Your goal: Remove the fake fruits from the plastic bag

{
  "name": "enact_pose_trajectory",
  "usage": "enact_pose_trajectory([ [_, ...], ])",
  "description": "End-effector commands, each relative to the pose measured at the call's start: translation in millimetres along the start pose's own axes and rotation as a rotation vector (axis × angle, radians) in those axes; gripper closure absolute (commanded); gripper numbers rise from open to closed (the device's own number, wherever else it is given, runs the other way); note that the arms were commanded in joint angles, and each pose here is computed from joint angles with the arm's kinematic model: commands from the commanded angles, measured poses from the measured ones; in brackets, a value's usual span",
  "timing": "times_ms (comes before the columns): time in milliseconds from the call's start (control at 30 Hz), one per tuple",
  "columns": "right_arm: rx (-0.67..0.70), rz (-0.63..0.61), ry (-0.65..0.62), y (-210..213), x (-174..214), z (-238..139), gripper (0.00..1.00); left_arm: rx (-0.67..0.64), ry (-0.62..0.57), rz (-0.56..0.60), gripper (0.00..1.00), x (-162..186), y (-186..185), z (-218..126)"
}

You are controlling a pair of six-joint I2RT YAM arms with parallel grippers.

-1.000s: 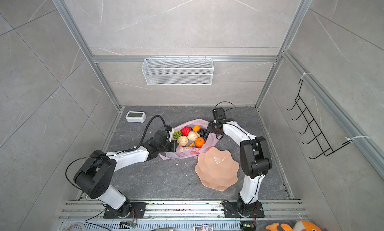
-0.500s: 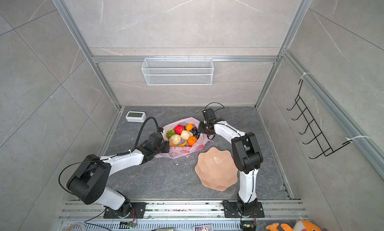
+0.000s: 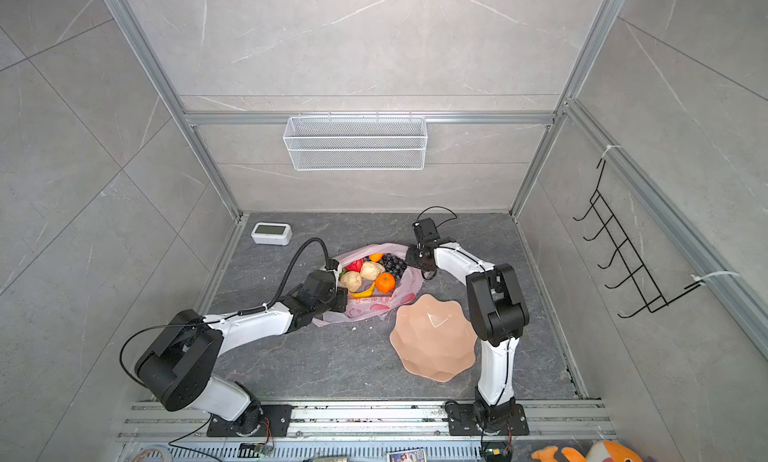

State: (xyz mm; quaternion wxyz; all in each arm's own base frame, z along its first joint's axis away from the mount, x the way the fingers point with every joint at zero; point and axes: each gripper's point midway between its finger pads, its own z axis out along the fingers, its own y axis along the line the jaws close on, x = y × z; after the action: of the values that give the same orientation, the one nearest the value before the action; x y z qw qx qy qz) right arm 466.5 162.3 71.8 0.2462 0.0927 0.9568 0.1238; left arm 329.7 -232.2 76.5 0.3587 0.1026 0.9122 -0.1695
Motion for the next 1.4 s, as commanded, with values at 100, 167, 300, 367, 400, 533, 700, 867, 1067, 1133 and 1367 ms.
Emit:
enact_pose_trajectory([
  [100,0.036,-0.001,-0.058,5,-5,-49,0.37,0.07,-0.045,0.002,1.0,-18,-15,-6],
  [167,0.054,-0.03,-0.065,10,1,-63,0.31,0.089,-0.046,-0.008,1.0,-19,-19,-6],
  [300,0.092,-0.104,-0.079,29,18,-89,0.27,0.097,-0.047,-0.017,1.0,-19,-20,-8],
  [367,0.13,-0.123,-0.074,34,30,-97,0.27,0.078,-0.05,-0.022,1.0,-19,-16,-10],
  [400,0.139,-0.129,-0.074,37,35,-101,0.26,0.059,-0.054,-0.026,1.0,-19,-13,-11],
  [533,0.075,-0.17,-0.042,66,61,-97,0.26,0.028,-0.08,-0.033,1.0,-21,-6,-15],
  [700,0.039,-0.19,0.046,88,82,-73,0.24,0.031,-0.088,-0.041,1.0,-22,-6,-17],
  [867,0.076,-0.181,0.124,89,95,-50,0.22,0.042,-0.089,-0.041,1.0,-22,-8,-18],
  [1067,0.124,-0.178,0.143,85,97,-30,0.2,0.061,-0.066,-0.048,1.0,-19,-12,-13],
  [1133,0.152,-0.175,0.147,83,96,-24,0.2,0.067,-0.057,-0.052,1.0,-17,-13,-11],
  [1367,0.199,-0.157,0.152,78,92,-8,0.24,0.068,-0.046,-0.052,1.0,-16,-13,-8],
])
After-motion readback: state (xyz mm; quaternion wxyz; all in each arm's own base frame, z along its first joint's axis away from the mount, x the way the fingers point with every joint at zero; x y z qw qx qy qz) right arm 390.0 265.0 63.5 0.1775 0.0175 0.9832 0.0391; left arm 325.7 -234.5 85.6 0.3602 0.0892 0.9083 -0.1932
